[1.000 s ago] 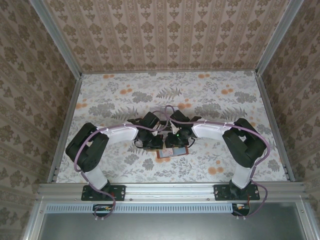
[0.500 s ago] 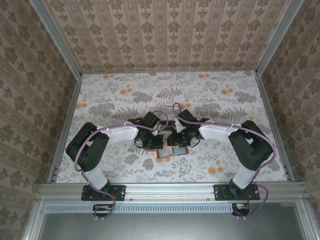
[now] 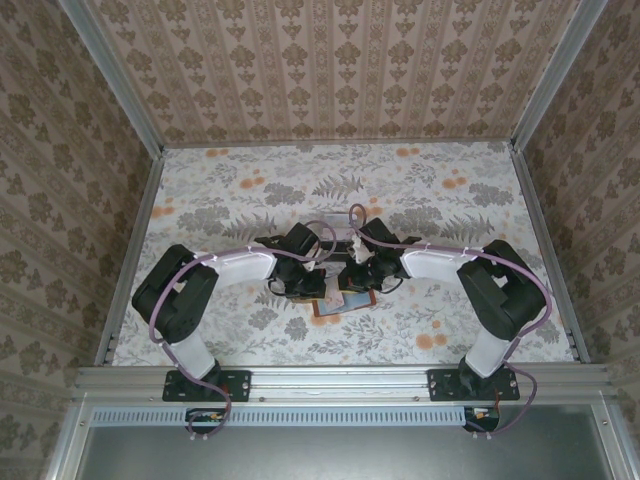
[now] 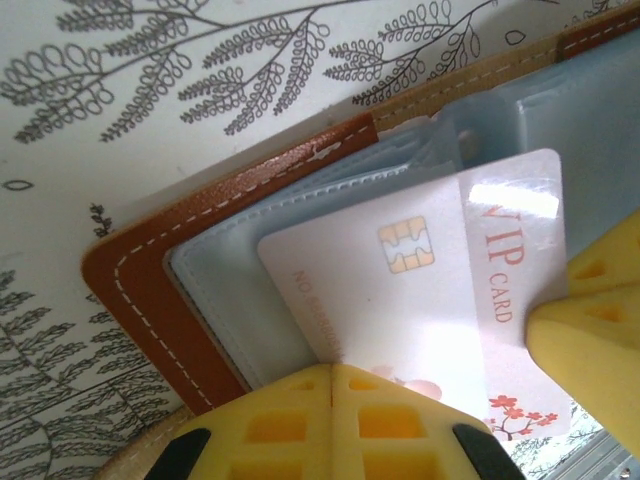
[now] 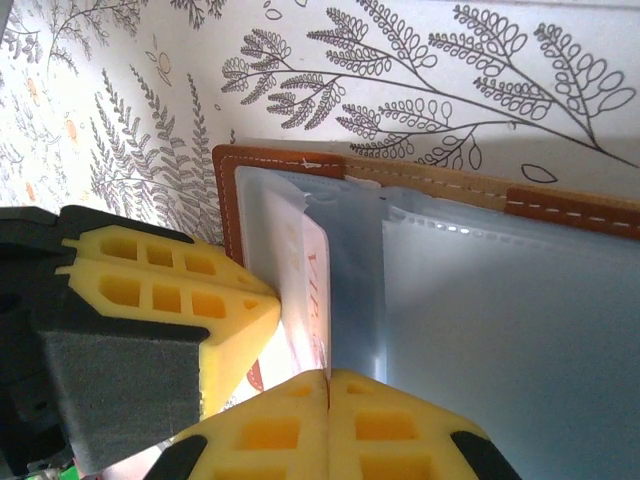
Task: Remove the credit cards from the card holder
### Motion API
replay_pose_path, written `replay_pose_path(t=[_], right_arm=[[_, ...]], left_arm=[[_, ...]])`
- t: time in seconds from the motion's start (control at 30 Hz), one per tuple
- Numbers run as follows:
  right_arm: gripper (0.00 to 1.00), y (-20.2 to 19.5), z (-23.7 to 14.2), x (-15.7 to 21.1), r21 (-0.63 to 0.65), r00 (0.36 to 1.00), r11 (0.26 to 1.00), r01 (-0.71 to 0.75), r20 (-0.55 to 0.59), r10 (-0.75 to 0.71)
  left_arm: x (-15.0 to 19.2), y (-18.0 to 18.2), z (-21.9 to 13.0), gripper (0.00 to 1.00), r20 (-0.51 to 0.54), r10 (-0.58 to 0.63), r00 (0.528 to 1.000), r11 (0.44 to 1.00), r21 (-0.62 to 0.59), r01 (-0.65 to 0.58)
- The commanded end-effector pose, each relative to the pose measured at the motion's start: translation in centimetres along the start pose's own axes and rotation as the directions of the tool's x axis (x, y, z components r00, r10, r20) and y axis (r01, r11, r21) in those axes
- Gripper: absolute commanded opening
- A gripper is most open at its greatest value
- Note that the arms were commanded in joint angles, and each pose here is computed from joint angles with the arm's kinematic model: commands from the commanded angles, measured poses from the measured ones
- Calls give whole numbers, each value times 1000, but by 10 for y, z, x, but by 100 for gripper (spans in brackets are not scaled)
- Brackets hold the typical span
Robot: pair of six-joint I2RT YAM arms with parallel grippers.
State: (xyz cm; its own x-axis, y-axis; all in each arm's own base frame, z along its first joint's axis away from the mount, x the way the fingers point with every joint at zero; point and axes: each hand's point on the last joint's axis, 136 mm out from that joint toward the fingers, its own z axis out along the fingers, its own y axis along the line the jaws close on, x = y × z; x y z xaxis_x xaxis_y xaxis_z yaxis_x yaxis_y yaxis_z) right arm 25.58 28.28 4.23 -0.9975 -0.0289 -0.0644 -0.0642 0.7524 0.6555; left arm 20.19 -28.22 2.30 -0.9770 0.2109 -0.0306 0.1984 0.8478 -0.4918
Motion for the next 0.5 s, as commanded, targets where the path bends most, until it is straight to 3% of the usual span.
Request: replay_pose_path(t=[0.0,0.17,0.47], right_arm=[[6,-10,-11,2,51,1000,999,7,14,-8],[4,-13,-23,0,88,999,996,20,31,-23],[0,9,-46,-9,42,994,997,59,86,-62]], left_arm=[[12,23,-3,6,-34,-20,999,996,-82,17],[13,29,-9,6,-28,-26,999,996,-84,23],[4,26,-21,7,14,-12,1000,997,-70,13]])
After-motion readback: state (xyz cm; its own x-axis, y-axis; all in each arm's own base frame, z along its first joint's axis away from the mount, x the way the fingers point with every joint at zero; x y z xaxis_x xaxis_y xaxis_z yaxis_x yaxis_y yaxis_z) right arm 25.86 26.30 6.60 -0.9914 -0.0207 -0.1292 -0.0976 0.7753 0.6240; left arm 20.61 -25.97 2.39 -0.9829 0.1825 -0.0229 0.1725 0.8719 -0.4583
